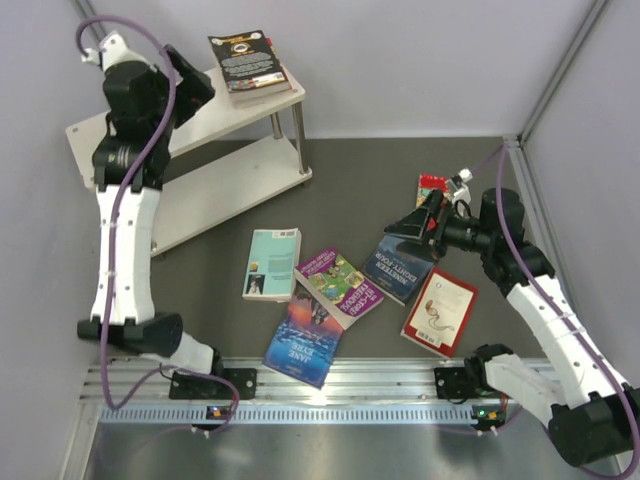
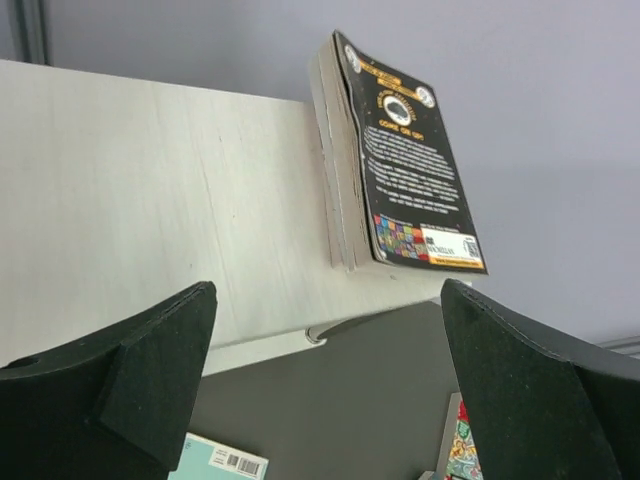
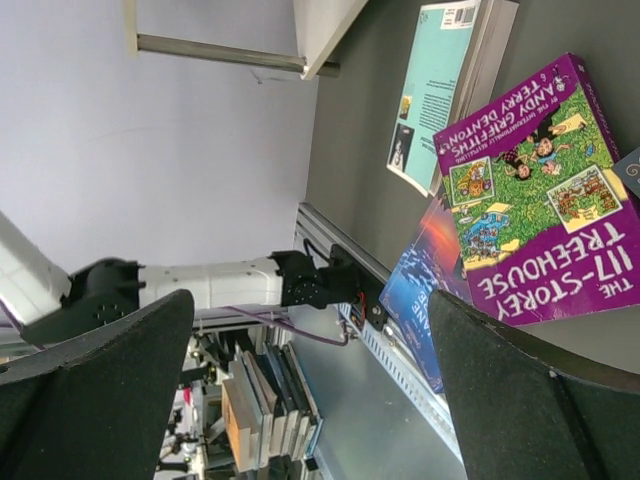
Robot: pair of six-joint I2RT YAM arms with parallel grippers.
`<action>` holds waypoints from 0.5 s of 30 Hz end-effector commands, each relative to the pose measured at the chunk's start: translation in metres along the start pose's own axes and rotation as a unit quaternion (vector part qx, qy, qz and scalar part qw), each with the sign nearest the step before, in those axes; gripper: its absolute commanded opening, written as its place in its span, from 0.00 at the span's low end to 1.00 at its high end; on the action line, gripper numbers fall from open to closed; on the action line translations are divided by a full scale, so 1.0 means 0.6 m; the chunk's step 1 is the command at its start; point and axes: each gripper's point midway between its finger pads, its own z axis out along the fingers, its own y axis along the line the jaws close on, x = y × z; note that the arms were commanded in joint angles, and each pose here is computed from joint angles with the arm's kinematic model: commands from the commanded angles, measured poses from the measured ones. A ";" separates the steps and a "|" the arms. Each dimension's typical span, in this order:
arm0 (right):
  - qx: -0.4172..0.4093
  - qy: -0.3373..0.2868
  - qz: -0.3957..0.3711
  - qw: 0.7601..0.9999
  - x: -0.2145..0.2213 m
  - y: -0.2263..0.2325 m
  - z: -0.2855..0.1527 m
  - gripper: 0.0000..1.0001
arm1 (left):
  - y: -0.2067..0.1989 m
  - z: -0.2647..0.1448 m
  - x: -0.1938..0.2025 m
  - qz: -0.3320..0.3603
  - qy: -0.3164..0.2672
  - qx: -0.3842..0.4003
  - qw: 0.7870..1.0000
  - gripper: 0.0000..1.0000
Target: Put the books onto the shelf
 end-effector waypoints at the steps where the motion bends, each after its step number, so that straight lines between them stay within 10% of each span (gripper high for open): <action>1: -0.001 0.003 -0.019 1.000 0.002 0.003 0.001 1.00 | 0.027 -0.077 -0.001 0.023 -0.005 -0.013 1.000 0.99; 9: 0.071 0.038 0.011 0.997 0.012 -0.057 0.037 1.00 | 0.091 -0.162 0.226 -0.026 0.156 0.008 0.987 0.99; 15: 0.271 0.167 0.038 0.947 0.126 -0.211 0.052 1.00 | 0.093 -0.227 0.435 -0.042 0.276 0.019 0.960 0.99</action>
